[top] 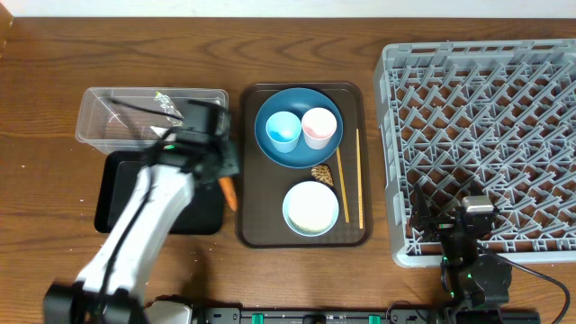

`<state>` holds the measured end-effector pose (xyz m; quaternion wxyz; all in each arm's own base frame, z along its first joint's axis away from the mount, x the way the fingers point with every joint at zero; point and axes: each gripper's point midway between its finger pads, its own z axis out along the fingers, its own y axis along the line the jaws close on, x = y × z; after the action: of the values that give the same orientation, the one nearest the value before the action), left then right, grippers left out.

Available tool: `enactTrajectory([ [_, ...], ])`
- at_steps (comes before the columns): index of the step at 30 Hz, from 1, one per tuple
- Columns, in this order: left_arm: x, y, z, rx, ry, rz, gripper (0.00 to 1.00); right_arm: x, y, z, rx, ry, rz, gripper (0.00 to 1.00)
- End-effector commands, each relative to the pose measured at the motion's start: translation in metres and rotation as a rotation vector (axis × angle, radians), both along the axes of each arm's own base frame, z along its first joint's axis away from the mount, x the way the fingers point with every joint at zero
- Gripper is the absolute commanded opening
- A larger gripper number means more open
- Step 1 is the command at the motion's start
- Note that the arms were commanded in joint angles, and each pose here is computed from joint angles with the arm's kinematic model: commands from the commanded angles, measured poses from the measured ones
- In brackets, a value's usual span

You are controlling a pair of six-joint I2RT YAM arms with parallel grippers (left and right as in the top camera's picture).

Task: Sort waste into correct bins and load items into the dishwasher rack
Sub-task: 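Carry the carrot left and release it onto the black tray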

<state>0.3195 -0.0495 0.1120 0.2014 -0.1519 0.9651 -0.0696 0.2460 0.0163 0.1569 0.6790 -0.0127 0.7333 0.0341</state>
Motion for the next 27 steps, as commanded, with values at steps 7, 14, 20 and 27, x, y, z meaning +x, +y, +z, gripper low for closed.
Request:
enactTrajectory([
  [7, -0.019, 0.095, 0.013, -0.017, 0.018, 0.476, 0.19, 0.000, -0.007, -0.001, -0.012, 0.001, -0.026, 0.99],
  [14, -0.031, 0.126, -0.022, -0.064, 0.069, 0.724, 0.18, 0.000, -0.007, -0.001, -0.012, 0.001, -0.026, 0.99],
  [20, -0.028, 0.137, -0.063, -0.107, 0.087, 0.865, 0.14, 0.000, -0.007, -0.001, -0.012, 0.000, -0.026, 0.99],
  [27, -0.016, 0.140, -0.091, -0.123, 0.107, 0.906, 0.20, 0.000, -0.007, -0.001, -0.012, 0.001, -0.026, 0.99],
])
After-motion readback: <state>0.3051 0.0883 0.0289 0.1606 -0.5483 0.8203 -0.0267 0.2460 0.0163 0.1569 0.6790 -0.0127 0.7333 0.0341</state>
